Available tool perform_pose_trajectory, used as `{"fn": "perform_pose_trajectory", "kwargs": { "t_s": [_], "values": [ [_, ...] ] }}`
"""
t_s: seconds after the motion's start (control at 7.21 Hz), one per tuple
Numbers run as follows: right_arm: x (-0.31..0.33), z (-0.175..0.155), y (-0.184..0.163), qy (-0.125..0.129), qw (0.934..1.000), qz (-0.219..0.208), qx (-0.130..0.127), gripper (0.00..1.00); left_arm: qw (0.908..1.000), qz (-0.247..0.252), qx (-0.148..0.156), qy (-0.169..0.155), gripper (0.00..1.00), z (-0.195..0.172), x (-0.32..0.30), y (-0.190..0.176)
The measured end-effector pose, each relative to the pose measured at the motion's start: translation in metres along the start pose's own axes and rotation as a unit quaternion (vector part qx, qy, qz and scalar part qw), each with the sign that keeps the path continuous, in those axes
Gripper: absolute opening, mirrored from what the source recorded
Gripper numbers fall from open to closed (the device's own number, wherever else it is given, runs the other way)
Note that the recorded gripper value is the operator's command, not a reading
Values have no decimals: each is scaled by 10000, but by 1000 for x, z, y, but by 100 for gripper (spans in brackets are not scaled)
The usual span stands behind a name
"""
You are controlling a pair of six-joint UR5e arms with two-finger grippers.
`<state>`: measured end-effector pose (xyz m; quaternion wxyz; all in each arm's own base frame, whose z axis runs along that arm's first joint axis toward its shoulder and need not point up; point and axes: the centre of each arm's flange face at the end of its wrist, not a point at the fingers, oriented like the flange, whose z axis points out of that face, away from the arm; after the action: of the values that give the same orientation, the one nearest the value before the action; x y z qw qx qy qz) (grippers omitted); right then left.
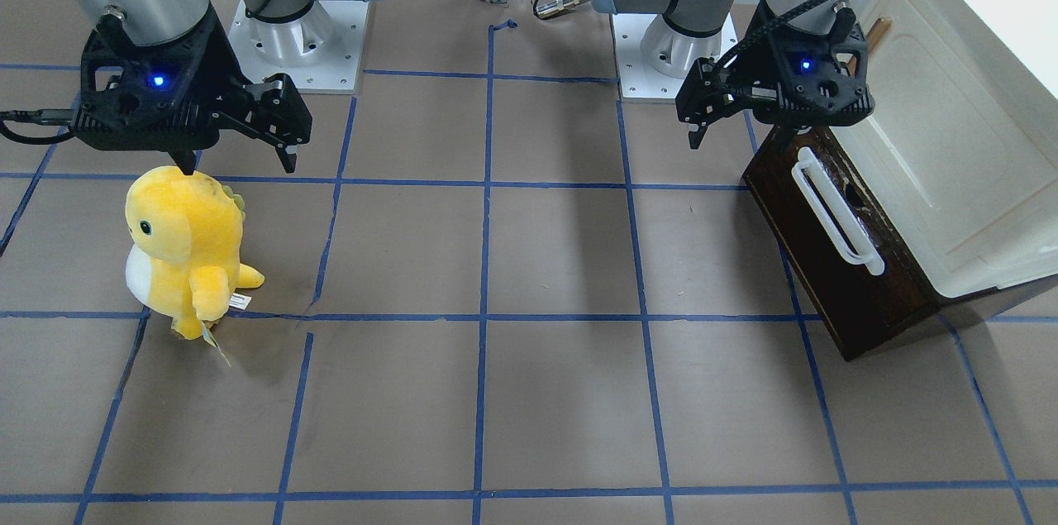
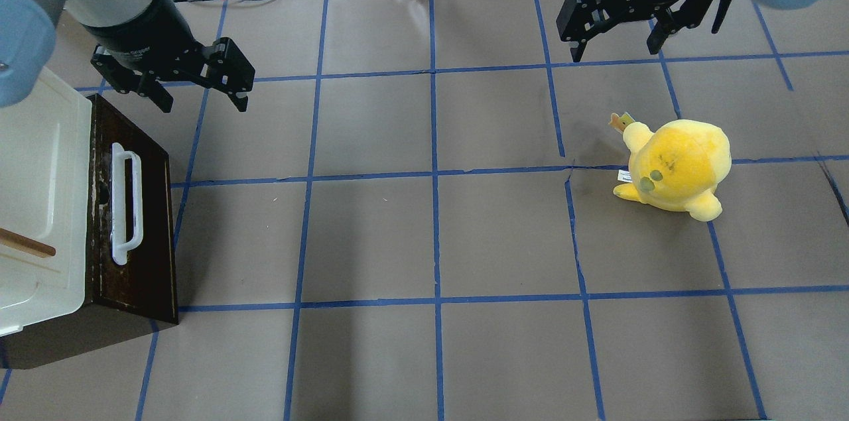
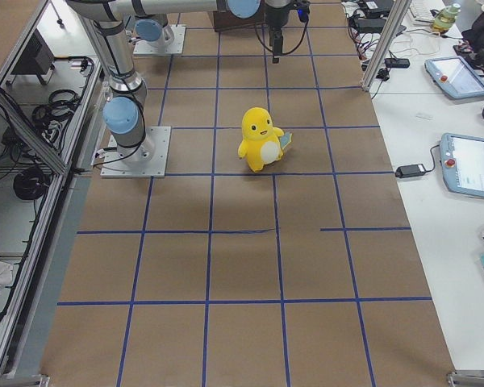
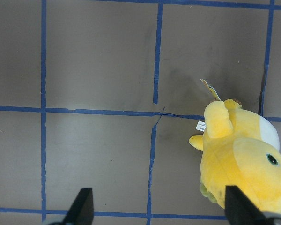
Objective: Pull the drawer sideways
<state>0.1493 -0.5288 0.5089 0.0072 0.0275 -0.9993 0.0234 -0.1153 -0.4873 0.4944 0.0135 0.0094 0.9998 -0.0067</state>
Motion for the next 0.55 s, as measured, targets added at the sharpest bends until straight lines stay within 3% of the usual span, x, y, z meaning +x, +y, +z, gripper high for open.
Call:
{"fn": "perform_pose_trajectory", "kwargs": {
  "t_s": [0.55],
  "values": [
    [0,0,0,-3,10000,0,0,100,10000,-11,8,37,100,2,-1,-2]
  ]
}}
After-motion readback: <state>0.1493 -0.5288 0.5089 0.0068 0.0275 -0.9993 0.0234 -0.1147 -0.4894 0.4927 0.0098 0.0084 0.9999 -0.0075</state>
